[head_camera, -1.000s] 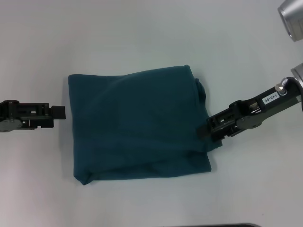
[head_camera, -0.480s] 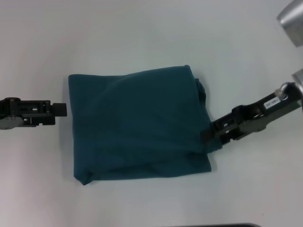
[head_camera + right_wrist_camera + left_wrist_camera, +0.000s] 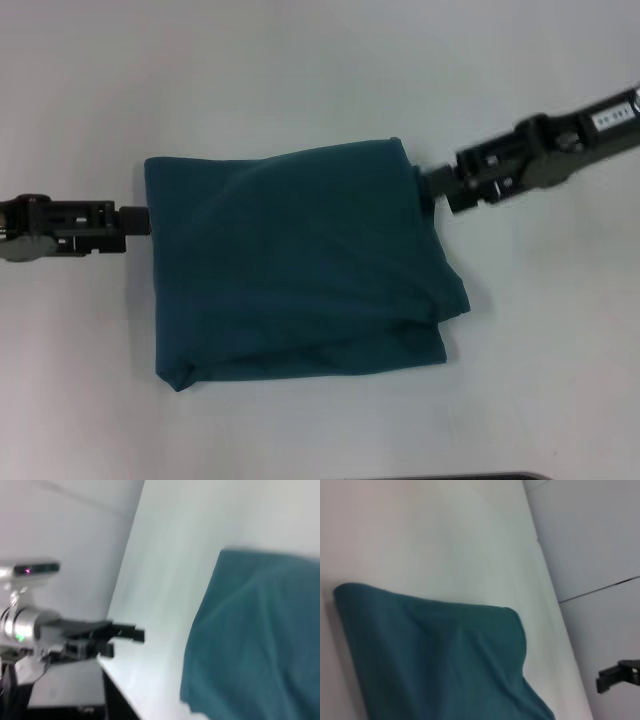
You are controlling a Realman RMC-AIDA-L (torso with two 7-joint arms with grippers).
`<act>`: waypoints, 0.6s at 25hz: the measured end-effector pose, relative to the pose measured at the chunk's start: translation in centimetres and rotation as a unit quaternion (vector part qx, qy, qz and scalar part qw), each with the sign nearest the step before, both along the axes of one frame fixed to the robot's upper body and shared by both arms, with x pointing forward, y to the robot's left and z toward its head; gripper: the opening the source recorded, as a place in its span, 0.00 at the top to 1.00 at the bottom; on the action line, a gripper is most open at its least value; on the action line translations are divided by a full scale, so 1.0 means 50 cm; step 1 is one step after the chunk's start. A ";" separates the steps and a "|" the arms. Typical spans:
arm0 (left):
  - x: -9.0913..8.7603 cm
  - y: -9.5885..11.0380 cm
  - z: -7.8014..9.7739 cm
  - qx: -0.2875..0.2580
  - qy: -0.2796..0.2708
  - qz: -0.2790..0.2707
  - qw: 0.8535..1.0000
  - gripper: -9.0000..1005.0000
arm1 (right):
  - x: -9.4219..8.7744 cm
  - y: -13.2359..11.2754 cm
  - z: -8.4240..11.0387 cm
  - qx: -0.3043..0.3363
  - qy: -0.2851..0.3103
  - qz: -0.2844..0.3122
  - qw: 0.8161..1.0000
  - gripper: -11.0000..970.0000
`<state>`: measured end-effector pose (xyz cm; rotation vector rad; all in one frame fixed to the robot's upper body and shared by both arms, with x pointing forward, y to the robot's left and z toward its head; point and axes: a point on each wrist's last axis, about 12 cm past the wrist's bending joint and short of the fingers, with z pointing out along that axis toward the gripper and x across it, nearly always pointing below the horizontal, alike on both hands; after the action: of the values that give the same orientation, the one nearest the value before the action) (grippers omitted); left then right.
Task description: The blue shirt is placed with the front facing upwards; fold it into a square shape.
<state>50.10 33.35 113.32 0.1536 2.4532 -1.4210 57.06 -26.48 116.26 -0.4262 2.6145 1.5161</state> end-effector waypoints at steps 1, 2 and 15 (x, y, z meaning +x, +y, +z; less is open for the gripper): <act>0.002 -0.001 0.002 -0.002 -0.002 -0.001 1.000 0.22 | 0.007 0.003 -0.001 -0.003 -0.003 -0.011 1.000 0.16; 0.003 -0.003 0.004 -0.005 -0.005 -0.001 1.000 0.22 | 0.014 0.006 -0.003 -0.007 -0.006 -0.025 1.000 0.16; 0.026 -0.062 0.001 -0.062 0.003 -0.038 0.997 0.22 | 0.055 0.103 -0.089 -0.066 -0.054 -0.084 0.993 0.16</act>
<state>51.41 30.26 113.38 0.2170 2.3783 -1.6028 59.81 -21.30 111.79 -0.2822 2.6009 1.2400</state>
